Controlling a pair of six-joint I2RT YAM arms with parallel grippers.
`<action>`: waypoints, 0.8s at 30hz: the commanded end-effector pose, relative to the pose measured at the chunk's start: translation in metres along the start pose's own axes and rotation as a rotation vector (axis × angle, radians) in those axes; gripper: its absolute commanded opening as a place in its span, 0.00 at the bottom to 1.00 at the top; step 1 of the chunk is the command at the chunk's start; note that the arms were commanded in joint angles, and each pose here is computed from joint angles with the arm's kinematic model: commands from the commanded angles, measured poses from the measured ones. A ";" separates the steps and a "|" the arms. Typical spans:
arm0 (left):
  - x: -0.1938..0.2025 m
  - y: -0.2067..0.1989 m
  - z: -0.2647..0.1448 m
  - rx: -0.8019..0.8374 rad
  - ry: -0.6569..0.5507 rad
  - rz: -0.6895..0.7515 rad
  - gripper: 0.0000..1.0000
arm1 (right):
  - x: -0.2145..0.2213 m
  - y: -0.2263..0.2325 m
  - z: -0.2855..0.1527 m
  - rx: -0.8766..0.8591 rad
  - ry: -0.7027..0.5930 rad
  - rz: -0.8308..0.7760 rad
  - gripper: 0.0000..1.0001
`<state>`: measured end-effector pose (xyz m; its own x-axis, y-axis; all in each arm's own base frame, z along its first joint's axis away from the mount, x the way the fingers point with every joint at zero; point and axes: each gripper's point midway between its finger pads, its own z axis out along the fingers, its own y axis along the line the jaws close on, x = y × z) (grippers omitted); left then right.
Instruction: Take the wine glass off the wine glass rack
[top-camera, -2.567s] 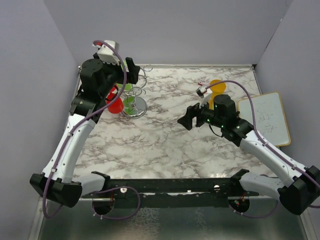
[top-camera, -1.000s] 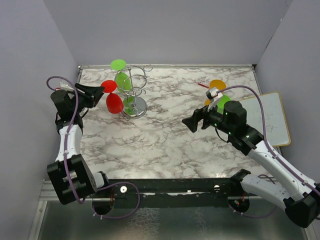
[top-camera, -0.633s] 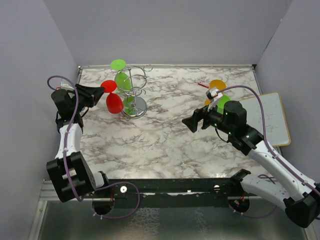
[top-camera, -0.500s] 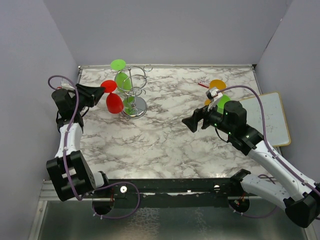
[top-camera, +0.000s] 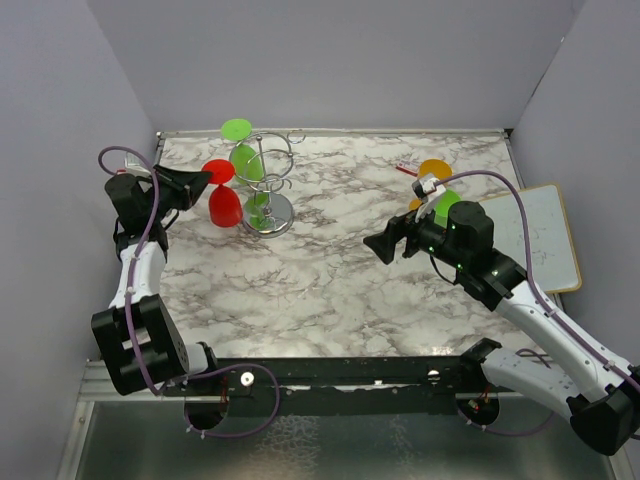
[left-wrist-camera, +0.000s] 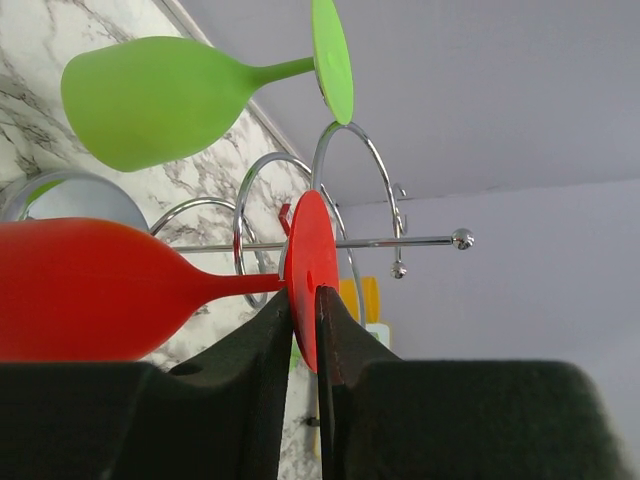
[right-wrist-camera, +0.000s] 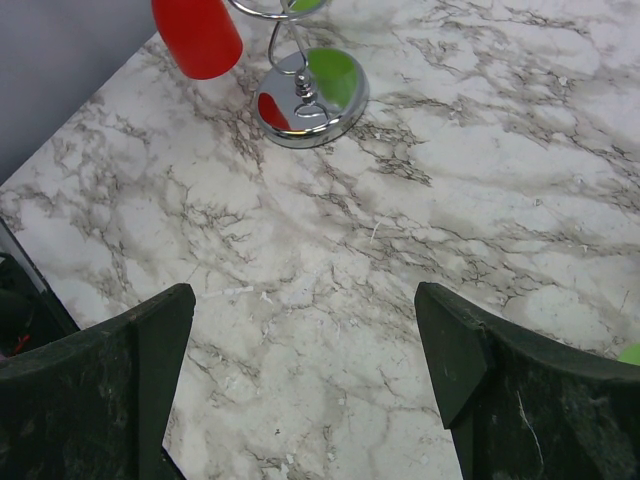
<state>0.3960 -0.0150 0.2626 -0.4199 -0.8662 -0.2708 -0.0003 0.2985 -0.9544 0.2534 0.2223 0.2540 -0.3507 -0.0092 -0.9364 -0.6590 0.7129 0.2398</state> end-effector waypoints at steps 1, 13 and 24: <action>-0.002 -0.022 -0.003 0.061 -0.005 0.040 0.16 | -0.008 -0.003 0.001 0.018 -0.030 -0.005 0.92; -0.004 -0.049 -0.014 0.110 -0.032 0.043 0.00 | -0.007 -0.003 0.002 0.016 -0.023 -0.004 0.92; -0.007 -0.053 -0.034 0.093 -0.091 -0.016 0.00 | -0.016 -0.001 -0.004 0.024 -0.040 -0.009 0.94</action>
<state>0.3785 -0.0185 0.3029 -0.3849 -0.8864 -0.2571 0.0595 0.2541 -0.9653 0.2545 0.2229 0.2505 -0.3596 -0.0150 -0.9330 -0.6564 0.7147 0.2415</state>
